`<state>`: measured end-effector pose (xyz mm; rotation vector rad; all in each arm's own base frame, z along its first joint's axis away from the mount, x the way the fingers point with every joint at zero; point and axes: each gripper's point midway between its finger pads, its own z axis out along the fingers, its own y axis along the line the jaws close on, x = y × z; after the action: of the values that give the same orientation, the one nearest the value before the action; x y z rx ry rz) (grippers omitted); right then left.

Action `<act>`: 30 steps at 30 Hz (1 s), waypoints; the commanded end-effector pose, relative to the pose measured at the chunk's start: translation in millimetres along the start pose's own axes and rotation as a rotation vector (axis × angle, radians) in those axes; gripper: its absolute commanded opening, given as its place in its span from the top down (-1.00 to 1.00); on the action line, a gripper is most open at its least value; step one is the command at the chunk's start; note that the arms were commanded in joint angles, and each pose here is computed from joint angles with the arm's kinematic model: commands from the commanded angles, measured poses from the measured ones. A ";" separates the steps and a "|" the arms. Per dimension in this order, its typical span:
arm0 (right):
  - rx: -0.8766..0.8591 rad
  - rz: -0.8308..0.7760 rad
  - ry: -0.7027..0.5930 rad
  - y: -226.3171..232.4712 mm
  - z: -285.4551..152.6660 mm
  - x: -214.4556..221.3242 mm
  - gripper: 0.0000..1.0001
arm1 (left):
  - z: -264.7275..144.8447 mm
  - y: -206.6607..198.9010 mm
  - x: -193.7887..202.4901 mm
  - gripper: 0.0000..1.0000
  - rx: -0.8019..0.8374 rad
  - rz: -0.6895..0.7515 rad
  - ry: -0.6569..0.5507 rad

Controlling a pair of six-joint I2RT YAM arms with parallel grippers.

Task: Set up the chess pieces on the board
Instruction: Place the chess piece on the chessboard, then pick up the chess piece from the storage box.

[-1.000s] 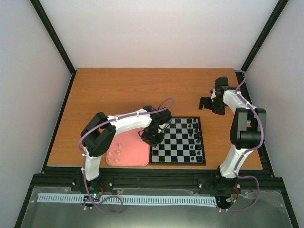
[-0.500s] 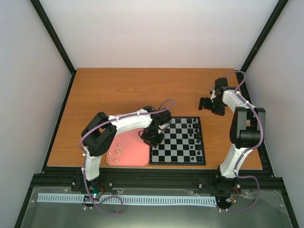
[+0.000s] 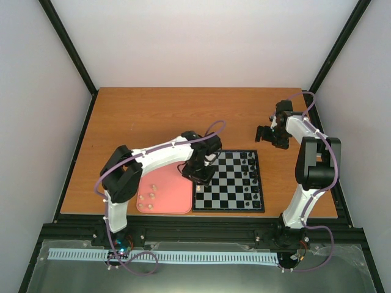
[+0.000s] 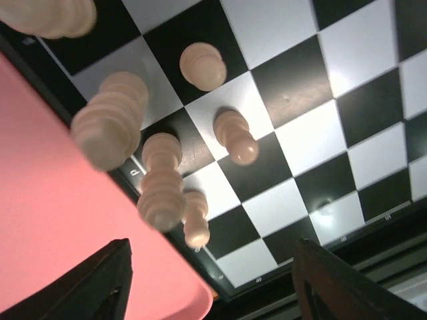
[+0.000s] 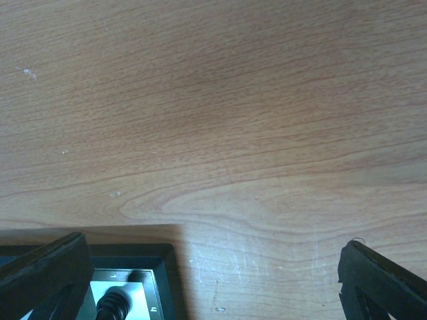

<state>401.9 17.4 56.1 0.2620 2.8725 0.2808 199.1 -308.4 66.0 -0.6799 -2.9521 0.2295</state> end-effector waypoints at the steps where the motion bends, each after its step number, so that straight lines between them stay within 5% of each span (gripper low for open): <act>1: -0.002 -0.020 -0.012 4.6 -3.6 -3.4 -1.00 | -51.6 -8.4 0.0 -0.42 0.004 0.045 -0.103; 10: -0.012 -0.020 -0.021 6.9 -7.2 -5.0 -1.00 | -93.3 62.0 15.8 -0.98 -0.110 -0.150 -0.205; 20: -0.023 -0.023 -0.027 9.8 -9.7 -7.4 -1.00 | -63.2 169.8 74.5 -0.89 -0.096 -0.578 -0.165; 30: -0.027 -0.019 -0.019 9.6 -6.2 -5.4 -1.00 | -18.7 167.8 79.8 -0.34 -0.035 -0.586 -0.076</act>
<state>402.1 20.7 56.9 0.2568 2.8711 0.3068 184.3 -109.1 65.2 0.2135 -3.0365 0.0663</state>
